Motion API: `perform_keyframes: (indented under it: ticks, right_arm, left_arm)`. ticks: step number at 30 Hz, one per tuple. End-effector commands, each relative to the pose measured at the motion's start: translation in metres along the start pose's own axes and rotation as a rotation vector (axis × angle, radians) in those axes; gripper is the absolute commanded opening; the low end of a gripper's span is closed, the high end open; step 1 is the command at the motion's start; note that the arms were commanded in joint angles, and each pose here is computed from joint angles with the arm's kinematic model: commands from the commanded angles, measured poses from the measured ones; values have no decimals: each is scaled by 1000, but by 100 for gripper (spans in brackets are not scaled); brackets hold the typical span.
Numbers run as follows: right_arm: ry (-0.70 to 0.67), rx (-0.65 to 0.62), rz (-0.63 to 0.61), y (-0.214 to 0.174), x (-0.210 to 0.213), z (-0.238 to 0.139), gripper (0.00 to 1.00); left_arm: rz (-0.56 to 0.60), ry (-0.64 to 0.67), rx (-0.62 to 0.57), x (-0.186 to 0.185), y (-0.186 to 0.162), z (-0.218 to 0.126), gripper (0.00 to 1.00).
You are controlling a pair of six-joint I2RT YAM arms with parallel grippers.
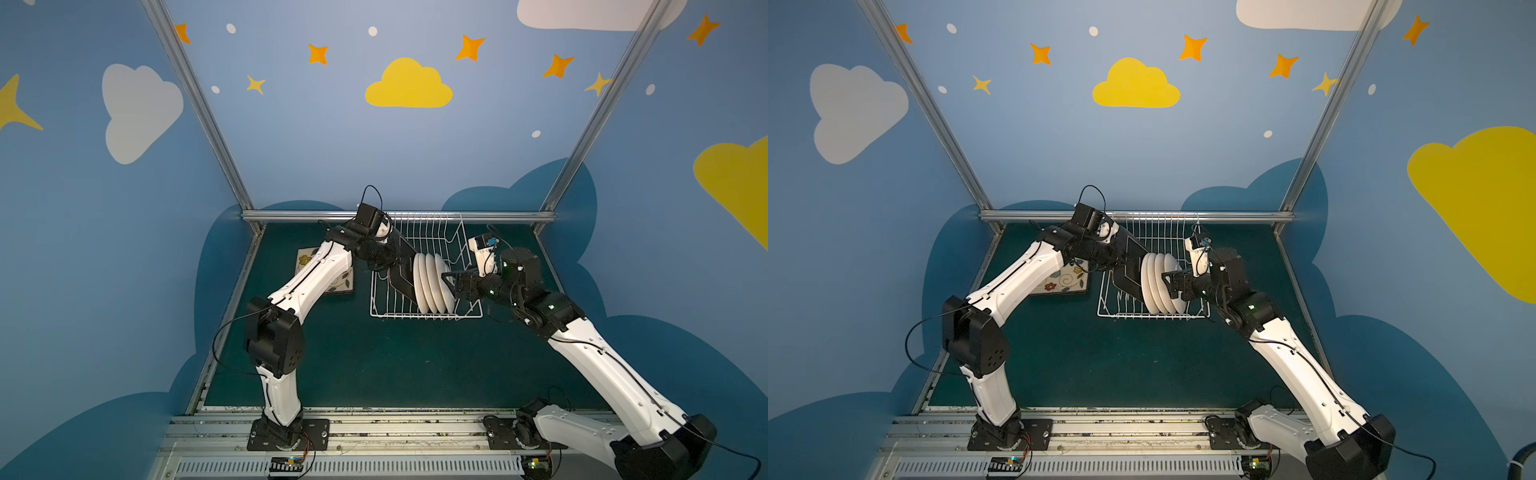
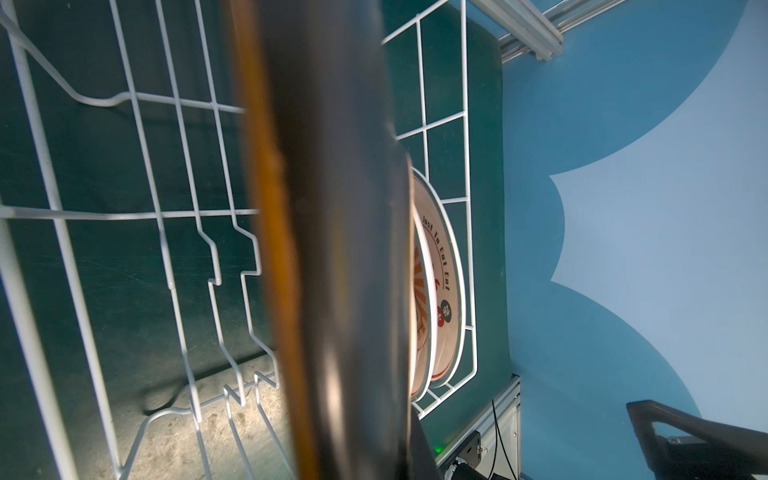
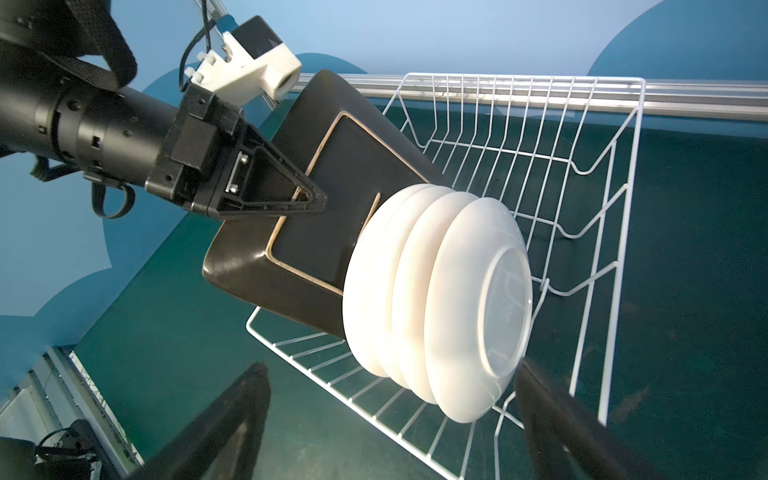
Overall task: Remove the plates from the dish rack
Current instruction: 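Grasp the dark square plate's edge with the left gripper, then lift the dark square plate up out of the rack with the left gripper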
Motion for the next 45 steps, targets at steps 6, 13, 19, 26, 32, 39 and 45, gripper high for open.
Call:
perform_keyframes:
  ticks: [6,13,19,26,32,39,45]
  right_arm:
    - [20,-34,3,10,2,2,92]
    - [25,-46,6,14,3,5,92]
    - [31,-46,7,16,3,8,91]
    - [41,-53,3,20,5,10,91]
    - [39,-61,5,22,4,10,91]
    - [57,-67,27,27,7,11,91]
    - [65,-61,69,31,7,14,91]
  left_arm:
    - [157,-164,-162,-54,18,-57,3]
    - [167,-171,-195,-57,21,-71,3]
    - [180,-158,-226,-54,26,-83,3]
    - [189,-137,-255,-49,30,-94,3]
    - [198,-127,-285,-48,33,-104,3]
    - [247,-88,-336,-49,38,-119,3]
    - [395,-85,-439,-61,41,-144,3]
Point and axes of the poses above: each gripper's point midway between its finger pads, its own z axis out along the fingers, its own x axis along the line the jaws close on, y = z × x, the point moved 3 cm from there along -z, back along the fingers, and after that the axes turned 9 degrees about -z, right-handed, at the moved point
